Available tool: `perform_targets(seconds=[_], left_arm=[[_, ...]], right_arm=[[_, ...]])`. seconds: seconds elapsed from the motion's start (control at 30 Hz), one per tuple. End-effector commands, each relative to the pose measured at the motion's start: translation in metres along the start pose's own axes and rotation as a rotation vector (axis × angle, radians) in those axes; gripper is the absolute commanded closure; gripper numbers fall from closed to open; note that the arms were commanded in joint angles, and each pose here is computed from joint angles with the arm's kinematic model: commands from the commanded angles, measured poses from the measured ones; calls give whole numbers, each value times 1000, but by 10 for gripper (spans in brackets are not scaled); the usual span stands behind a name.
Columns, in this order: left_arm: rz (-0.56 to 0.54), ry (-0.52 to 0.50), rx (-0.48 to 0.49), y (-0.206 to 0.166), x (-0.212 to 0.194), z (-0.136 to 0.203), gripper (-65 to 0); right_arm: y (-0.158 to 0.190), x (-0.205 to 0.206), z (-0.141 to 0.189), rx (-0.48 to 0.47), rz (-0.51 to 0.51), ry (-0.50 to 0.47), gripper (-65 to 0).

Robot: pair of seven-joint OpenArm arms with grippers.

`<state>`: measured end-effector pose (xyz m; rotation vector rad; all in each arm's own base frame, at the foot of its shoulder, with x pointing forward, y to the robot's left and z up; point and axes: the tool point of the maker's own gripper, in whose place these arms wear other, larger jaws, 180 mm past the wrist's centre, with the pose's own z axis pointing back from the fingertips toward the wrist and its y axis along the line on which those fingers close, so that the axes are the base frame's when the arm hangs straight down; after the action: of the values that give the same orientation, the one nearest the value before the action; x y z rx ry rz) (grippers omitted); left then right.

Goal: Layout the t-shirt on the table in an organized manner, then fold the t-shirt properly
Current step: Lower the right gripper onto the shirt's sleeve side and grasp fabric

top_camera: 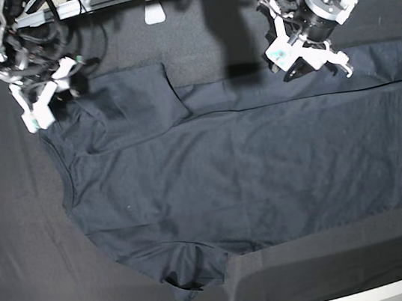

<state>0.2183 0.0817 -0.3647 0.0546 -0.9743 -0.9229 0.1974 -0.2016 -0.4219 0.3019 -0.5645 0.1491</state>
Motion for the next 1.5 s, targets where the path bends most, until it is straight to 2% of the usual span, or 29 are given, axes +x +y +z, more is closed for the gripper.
perform_targets(seconds=[0.0,0.2,0.23,0.37,0.53,0.8,1.07,1.27,1.47], left_arm=[[-5,-37,27,8,10,3,-159],[-4,-34,27,8,9,3,-159],[-4,-34,27,9,9,3,-159],[-4,-34,27,8,9,3,-159],[-4,-34,27,8,9,3,-159],[-3,-34,27,8,9,3,-159],[45,-42,5,4,11,3,-159],[53,-44,2,4,11,2,-159],[52,-34,2,4,9,2,-159]], right_arm=[[2,-2,0,7,16,17,-195],[5,5,-1,16,22,-23,-15],[5,7,-1,17,22,-33,0],[13,24,3,47,17,-102,0],[28,66,9,128,4,-228,0],[10,164,8,67,94,-387,0],[-8,226,-30,126,-6,-420,0],[-11,258,-63,95,44,-366,0],[-28,269,-80,4,82,-340,0]])
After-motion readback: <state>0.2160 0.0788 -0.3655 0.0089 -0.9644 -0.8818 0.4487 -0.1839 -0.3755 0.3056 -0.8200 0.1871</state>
